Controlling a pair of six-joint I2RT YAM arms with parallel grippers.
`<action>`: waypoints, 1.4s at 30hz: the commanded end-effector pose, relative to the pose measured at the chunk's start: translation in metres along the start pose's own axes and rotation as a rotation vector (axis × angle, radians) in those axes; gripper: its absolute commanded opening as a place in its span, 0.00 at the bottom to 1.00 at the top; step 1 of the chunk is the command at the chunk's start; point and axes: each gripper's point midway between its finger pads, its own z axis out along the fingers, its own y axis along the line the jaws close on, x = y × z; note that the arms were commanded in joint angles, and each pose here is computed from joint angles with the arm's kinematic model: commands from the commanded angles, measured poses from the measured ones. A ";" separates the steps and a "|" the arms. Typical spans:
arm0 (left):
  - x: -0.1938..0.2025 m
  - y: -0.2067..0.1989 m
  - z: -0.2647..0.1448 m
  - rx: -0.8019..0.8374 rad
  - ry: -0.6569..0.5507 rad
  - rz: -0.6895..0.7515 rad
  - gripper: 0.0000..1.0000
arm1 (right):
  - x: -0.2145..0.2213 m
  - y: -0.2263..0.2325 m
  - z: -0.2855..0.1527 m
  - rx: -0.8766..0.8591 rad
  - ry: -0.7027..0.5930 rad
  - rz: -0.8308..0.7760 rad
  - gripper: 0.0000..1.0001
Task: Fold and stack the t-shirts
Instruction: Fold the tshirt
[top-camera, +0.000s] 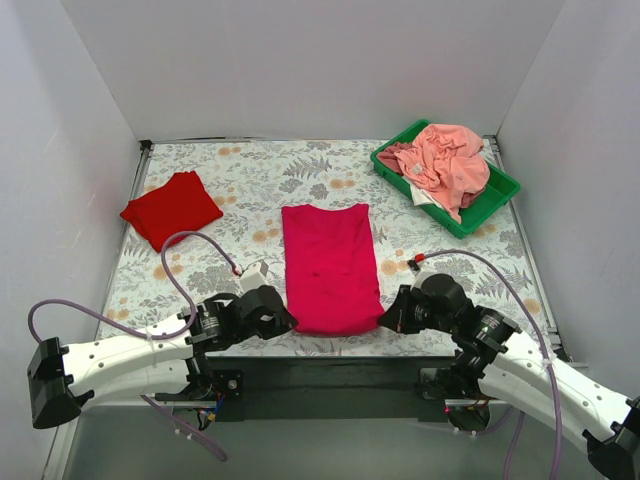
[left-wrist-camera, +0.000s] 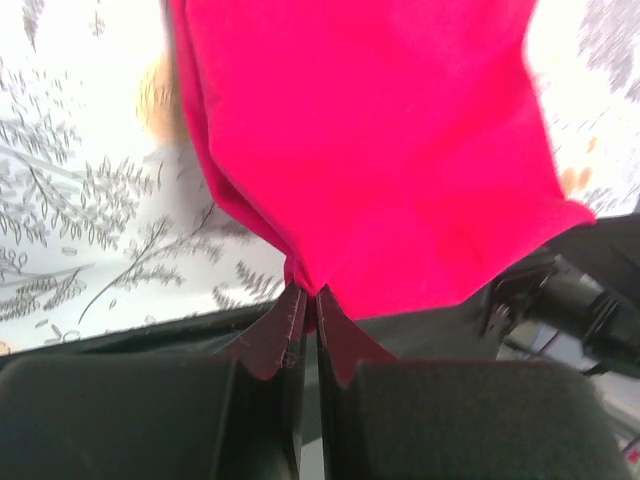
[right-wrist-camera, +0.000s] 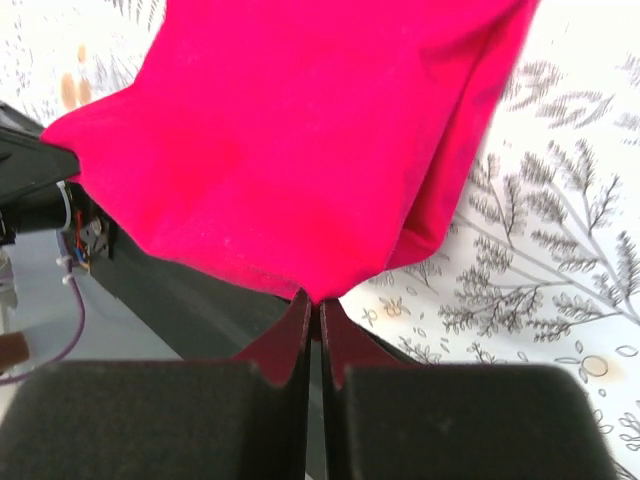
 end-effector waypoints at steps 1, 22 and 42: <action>-0.037 -0.009 -0.008 -0.014 -0.172 -0.024 0.00 | -0.037 0.011 -0.008 0.040 -0.114 -0.067 0.01; -0.160 -0.065 0.011 -0.015 -0.397 0.015 0.00 | -0.156 0.035 -0.001 0.147 -0.279 -0.173 0.01; -0.247 -0.041 0.045 -0.108 -0.443 -0.038 0.00 | -0.236 0.044 0.030 0.038 -0.249 -0.207 0.01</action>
